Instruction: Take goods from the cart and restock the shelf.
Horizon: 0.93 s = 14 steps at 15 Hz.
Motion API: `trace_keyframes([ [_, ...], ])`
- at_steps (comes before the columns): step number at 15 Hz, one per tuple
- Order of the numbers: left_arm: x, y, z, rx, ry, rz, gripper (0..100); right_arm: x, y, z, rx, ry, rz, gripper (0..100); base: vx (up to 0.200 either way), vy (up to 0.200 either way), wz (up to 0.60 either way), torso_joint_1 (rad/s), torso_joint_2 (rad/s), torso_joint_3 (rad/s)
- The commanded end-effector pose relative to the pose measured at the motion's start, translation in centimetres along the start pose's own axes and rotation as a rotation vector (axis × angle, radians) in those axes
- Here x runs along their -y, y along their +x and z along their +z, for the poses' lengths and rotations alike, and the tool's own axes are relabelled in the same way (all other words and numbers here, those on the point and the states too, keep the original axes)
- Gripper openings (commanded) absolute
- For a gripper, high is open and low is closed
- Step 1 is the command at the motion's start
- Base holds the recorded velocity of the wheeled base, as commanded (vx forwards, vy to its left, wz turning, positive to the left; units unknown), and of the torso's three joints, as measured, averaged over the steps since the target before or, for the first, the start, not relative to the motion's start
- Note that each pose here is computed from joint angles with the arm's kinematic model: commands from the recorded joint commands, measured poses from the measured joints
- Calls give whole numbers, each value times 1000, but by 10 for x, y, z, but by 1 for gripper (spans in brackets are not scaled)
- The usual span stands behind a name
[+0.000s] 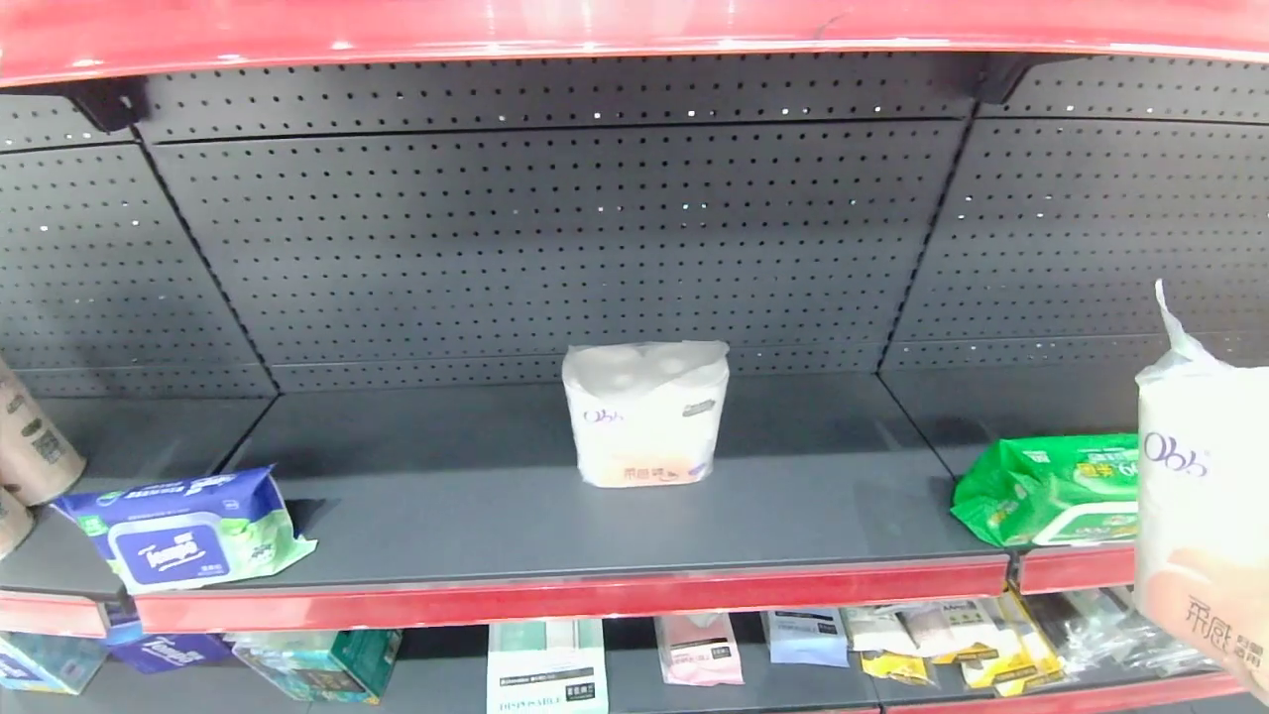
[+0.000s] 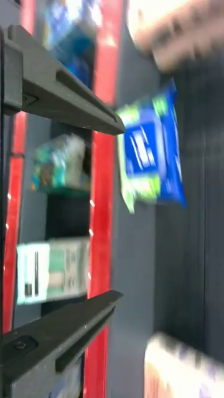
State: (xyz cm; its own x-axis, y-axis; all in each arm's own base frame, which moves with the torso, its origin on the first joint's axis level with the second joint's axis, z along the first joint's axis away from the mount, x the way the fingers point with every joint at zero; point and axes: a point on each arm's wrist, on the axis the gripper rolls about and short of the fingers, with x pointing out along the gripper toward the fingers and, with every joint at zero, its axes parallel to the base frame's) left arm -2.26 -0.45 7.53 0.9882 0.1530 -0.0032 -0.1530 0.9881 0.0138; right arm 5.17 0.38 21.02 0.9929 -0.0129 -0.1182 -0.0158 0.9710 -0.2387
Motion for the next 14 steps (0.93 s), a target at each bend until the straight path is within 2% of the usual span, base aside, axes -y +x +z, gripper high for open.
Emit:
trace_keyframes([
  [1, 0, 0, 0, -1, 0, 0, 100, 1, -13, -6, 41, -2, -12, 0, 0, 0, 0, 0, 0, 0],
  [5, 0, 0, 0, -1, 1, 0, 100, 0, -40, -27, 134, 6, -32, 0, 0, 0, 0, 0, 0, 0],
  [7, 0, 0, 0, 0, 12, -8, 100, -1, -54, -40, 191, 14, -36, 0, 0, 0, 0, 0, 0, 0],
  [8, 0, 0, 0, 0, 12, -9, 100, -1, -54, -41, 193, 14, -36, 0, 0, 0, 0, 0, 0, 0],
  [9, 1, 0, 1, 2, 28, -55, 100, -3, -59, -51, 212, 26, -32, 0, 0, 0, 0, 0, 0, 0],
  [10, 0, -2, 7, 26, 30, -93, 100, -3, -60, -54, 216, 31, -28, 0, 0, 0, 0, 0, 0, 0],
  [11, -1, 1, 51, 28, 30, -116, 100, -3, -60, -55, 217, 41, -20, 0, 0, 0, 0, 0, 0, 0],
  [12, -1, 19, 98, -6, -8, -117, 100, -3, -59, -55, 216, 55, -1, 0, 0, 0, 0, 0, 0, 0],
  [13, 0, 37, 120, -22, -45, -120, 100, -4, -58, -58, 209, 61, 3, 0, 0, 0, 0, 0, 0, 0],
  [14, 0, 38, 121, -24, -45, -120, 100, -4, -58, -58, 209, 61, 3, 0, 0, 0, 0, 0, 0, 0],
])
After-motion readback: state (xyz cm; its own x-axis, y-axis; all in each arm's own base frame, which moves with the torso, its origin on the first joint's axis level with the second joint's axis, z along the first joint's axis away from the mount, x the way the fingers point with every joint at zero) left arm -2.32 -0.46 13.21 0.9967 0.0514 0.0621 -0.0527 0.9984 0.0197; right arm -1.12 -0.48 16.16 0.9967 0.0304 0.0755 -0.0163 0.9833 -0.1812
